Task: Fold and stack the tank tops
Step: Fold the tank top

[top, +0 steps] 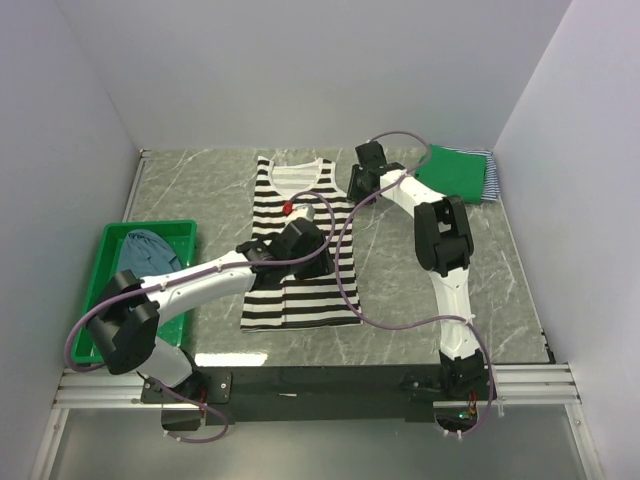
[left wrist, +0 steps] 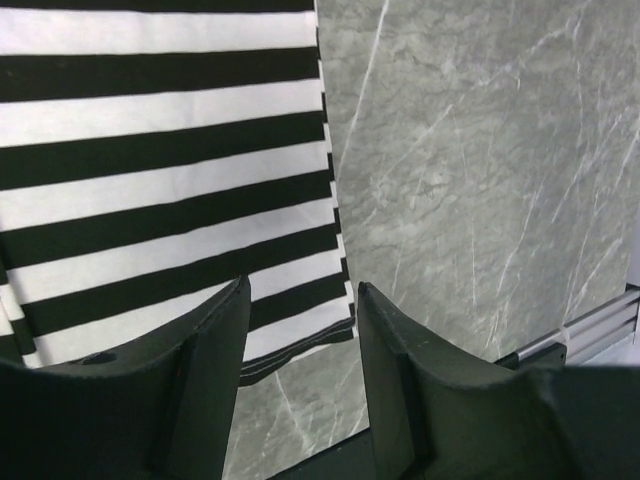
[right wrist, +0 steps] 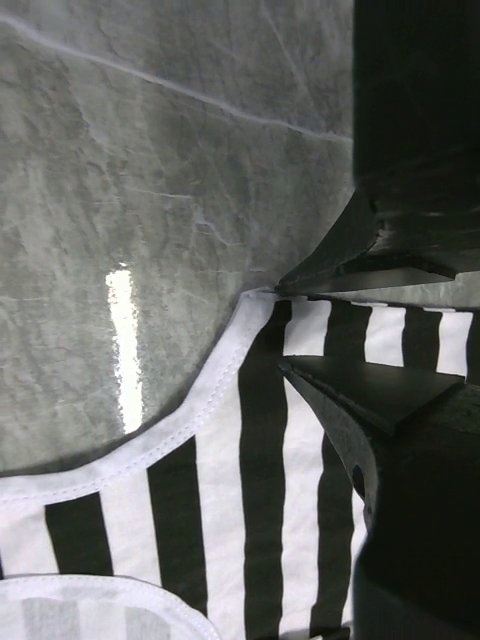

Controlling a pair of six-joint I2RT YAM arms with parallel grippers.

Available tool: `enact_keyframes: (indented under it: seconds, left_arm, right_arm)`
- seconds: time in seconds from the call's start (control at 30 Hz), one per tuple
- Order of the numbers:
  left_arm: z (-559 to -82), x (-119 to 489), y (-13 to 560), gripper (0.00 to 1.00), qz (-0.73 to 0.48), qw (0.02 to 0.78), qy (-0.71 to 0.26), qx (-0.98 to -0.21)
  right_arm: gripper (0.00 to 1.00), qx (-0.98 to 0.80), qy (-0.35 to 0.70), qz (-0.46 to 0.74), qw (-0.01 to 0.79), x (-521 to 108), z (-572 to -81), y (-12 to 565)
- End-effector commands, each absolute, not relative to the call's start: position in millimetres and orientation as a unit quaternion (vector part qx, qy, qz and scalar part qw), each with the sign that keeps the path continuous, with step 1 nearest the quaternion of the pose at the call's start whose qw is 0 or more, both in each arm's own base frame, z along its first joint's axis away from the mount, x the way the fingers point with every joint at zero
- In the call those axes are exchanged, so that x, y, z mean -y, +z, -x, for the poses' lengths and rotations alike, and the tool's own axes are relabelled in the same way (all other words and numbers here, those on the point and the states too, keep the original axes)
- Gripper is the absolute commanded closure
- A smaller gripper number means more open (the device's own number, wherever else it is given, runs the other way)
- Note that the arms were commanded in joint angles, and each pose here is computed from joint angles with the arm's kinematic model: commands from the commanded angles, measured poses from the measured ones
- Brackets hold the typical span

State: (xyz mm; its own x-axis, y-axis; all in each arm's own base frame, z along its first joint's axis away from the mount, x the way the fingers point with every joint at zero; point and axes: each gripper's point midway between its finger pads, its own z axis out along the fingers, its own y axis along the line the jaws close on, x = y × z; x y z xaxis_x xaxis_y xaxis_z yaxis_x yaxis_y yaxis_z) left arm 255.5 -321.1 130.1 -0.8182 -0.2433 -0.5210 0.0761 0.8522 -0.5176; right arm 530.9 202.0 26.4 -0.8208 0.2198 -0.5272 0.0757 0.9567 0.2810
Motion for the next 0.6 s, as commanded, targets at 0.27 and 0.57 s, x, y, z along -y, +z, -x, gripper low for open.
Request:
enact_keyframes:
  seconds: [0.27, 0.57]
  left_arm:
    - [-226.6, 348.1, 136.7, 0.48, 0.042, 0.302, -0.296, -0.905]
    - [-200.8, 377.1, 107.6, 0.48, 0.004, 0.275, -0.289, -0.917]
  right_arm:
    - [0.77, -0.945, 0.096, -0.086, 0.3, -197.2, -544.3, 20.0]
    - [1.0, -0.941, 0.104, -0.118, 0.3, -182.1, -517.3, 16.0]
